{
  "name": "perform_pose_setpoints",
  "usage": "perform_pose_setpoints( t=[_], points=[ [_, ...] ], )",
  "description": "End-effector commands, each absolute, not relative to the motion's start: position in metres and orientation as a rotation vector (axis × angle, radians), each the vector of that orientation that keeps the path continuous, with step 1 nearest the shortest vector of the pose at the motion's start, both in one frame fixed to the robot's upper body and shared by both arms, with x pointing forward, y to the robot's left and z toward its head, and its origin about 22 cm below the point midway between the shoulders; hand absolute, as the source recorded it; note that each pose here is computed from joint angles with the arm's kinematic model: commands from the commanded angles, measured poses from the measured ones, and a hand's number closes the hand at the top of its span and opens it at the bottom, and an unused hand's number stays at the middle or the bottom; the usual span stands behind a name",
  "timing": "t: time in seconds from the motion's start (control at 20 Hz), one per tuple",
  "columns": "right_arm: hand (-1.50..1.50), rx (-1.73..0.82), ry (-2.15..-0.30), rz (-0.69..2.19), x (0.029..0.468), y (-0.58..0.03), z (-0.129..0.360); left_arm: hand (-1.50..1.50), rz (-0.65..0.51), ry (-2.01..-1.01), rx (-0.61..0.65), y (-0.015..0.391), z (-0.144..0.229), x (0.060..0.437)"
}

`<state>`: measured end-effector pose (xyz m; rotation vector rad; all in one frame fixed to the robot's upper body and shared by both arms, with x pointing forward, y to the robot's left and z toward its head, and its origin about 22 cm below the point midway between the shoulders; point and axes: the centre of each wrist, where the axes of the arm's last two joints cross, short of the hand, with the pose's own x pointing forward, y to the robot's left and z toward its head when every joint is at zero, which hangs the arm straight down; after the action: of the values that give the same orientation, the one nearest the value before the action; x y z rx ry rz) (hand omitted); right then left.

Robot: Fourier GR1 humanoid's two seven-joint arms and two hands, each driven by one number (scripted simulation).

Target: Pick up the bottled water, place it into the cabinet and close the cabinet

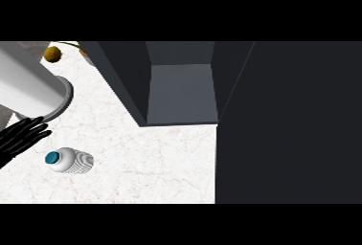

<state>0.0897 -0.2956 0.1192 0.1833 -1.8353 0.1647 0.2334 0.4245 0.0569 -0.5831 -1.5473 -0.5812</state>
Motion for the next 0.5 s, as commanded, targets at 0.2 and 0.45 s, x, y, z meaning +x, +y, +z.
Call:
perform_pose_setpoints(
  t=[0.2,0.45],
  points=[
    [-1.50,0.289,-1.898,0.139,0.063,-0.288,0.149,-1.50,-0.631,-1.507,-0.610,0.413,0.033,0.249],
    [-1.50,0.292,-1.905,0.124,0.067,-0.290,0.141,-1.50,-0.637,-1.460,-0.583,0.396,0.020,0.264]
  ],
)
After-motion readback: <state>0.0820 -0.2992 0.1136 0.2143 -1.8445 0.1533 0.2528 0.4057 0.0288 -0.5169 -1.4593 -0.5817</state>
